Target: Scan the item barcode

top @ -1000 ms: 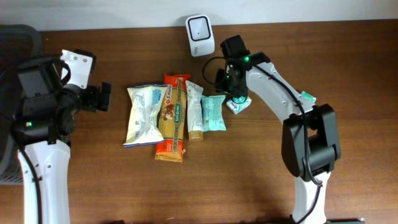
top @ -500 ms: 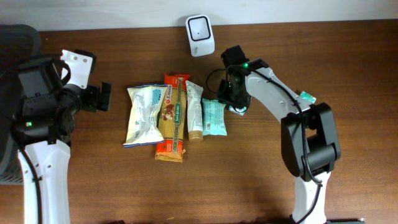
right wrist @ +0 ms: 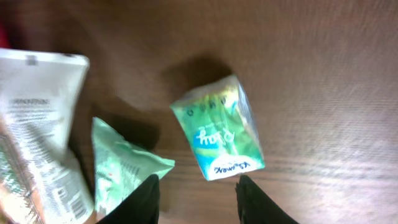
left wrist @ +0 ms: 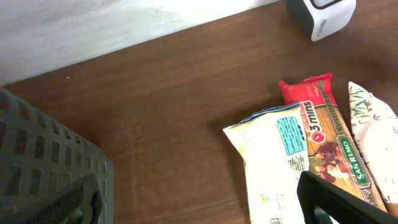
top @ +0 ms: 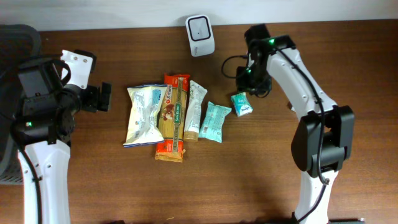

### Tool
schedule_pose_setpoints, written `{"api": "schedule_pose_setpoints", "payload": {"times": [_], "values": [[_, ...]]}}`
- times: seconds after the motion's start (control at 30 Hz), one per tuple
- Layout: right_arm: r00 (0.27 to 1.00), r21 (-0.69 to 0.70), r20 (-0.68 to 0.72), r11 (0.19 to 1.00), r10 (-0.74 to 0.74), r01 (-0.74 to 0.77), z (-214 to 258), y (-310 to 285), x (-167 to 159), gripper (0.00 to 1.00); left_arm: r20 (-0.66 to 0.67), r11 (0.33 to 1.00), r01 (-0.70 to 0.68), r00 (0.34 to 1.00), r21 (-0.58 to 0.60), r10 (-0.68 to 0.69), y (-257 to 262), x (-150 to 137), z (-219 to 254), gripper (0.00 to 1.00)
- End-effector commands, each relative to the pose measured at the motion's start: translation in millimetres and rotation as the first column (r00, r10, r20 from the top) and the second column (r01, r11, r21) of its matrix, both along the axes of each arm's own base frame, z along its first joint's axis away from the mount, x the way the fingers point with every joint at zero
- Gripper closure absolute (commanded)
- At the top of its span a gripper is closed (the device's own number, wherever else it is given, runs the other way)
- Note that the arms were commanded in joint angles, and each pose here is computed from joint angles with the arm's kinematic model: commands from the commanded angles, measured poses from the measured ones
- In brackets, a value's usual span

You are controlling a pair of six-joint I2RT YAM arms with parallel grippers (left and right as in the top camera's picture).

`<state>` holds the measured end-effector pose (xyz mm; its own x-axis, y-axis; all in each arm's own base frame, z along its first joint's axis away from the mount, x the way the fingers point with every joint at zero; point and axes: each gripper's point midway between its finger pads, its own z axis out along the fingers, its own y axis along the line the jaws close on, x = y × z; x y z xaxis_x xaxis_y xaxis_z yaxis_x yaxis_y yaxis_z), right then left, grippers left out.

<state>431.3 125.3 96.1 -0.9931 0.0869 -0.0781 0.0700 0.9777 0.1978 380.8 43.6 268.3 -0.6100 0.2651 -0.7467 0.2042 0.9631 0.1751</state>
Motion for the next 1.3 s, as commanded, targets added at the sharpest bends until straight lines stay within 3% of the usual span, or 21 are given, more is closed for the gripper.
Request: {"api": "schedule_pose_setpoints", "payload": {"times": [0.0, 0.23, 0.47, 0.73, 0.83, 0.9, 1.03, 1.17, 1.27], "values": [[0.990, 0.022, 0.061, 0.991, 0.129, -0.130, 17.5, -1.2, 6.4, 0.54, 0.004, 1.000, 0.006, 1.000, 0.013, -0.006, 0.9, -3.3, 3.3, 0.01], [0.990, 0.034, -0.028, 0.990, 0.135, -0.134, -26.7, -34.0, -11.6, 0.47, 0.001, 1.000, 0.006, 1.000, 0.012, -0.006, 0.8, -3.8, 2.8, 0.01], [0.993, 0.241, -0.012, 0.964, 0.120, -0.114, -57.7, -25.8, -18.2, 0.57, 0.001, 1.000, 0.006, 1.000, 0.012, -0.006, 0.8, -3.8, 2.7, 0.01], [0.993, 0.288, -0.014, 0.952, 0.115, -0.106, -85.8, -19.4, -30.4, 0.59, 0.001, 1.000, 0.006, 1.000, 0.012, -0.006, 0.8, -3.8, 2.7, 0.01], [0.994, 0.289, -0.025, 0.953, 0.105, -0.094, -93.9, -19.6, -33.5, 0.67, 0.001, 1.000, 0.006, 1.000, 0.012, -0.006, 0.8, -3.8, 2.7, 0.01], [0.995, 0.290, -0.041, 0.954, 0.095, -0.079, -97.8, -19.7, -35.1, 0.81, 0.001, 1.000, 0.006, 1.000, 0.012, -0.006, 0.8, -3.8, 2.7, 0.01], [0.996, 0.316, -0.050, 0.947, 0.077, -0.057, -95.1, -15.8, -35.0, 0.96, 0.001, 1.000, 0.006, 1.000, 0.012, -0.006, 0.8, -3.8, 2.7, 0.01], [0.997, 0.477, -0.060, 0.879, 0.055, -0.020, -59.3, -5.0, -32.2, 0.96, 0.001, 1.000, 0.006, 1.000, 0.012, -0.006, 0.8, -3.8, 2.7, 0.01], [0.999, 0.588, -0.036, 0.809, 0.026, 0.000, -0.3, -8.4, -22.9, 0.96, 0.001, 1.000, 0.006, 1.000, 0.012, -0.006, 0.8, -3.8, 2.7, 0.01]]}}
